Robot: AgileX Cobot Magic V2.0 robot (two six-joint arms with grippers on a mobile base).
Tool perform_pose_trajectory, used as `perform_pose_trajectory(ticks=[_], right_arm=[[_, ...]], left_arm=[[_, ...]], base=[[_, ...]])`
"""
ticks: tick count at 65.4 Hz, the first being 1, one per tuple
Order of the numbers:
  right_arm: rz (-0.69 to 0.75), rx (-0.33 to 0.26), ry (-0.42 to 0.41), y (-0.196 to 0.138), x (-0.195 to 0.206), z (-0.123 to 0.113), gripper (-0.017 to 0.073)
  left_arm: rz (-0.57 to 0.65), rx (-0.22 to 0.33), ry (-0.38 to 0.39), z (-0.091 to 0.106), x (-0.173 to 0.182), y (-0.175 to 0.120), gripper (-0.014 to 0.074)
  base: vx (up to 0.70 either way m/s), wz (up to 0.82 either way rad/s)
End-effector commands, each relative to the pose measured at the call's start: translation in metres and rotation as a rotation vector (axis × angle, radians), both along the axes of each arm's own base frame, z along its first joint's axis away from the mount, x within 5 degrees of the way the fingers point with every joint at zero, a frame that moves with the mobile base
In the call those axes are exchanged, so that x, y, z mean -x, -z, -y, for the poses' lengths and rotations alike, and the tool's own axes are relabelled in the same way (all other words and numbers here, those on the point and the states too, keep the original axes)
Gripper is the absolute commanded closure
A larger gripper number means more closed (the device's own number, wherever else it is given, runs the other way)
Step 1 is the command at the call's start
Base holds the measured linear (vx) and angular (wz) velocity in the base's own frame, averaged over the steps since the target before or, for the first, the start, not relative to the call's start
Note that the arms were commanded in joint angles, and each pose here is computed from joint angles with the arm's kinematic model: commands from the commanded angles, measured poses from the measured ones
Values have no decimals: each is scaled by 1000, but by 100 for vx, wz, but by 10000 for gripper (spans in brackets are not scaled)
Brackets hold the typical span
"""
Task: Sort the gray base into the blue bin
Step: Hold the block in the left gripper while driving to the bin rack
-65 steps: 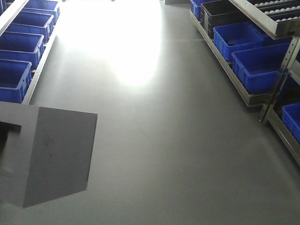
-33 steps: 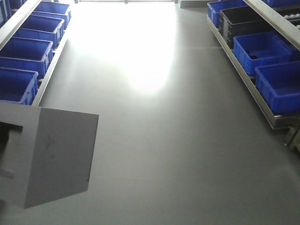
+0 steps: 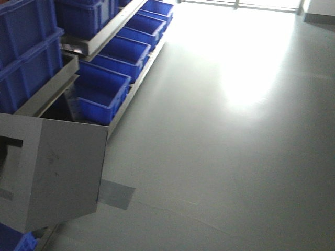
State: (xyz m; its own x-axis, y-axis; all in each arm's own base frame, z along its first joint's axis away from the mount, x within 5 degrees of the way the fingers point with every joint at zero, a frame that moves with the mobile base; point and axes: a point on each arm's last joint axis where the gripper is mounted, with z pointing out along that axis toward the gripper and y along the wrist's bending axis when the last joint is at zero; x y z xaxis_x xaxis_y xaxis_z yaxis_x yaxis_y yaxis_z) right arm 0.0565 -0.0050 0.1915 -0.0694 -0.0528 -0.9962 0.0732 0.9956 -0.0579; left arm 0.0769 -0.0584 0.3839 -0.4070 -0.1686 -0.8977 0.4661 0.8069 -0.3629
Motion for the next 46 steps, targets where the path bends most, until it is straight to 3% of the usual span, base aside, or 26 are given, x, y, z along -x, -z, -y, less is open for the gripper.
perform_pose_trajectory(ticks=[1, 46], right_arm=[[76, 20, -8, -3, 0, -1, 568], [76, 20, -8, -3, 0, -1, 568]], left_arm=[[90, 64, 32, 2, 1, -16, 591], [89, 63, 32, 2, 1, -15, 591]], base=[[21, 88], [19, 81]])
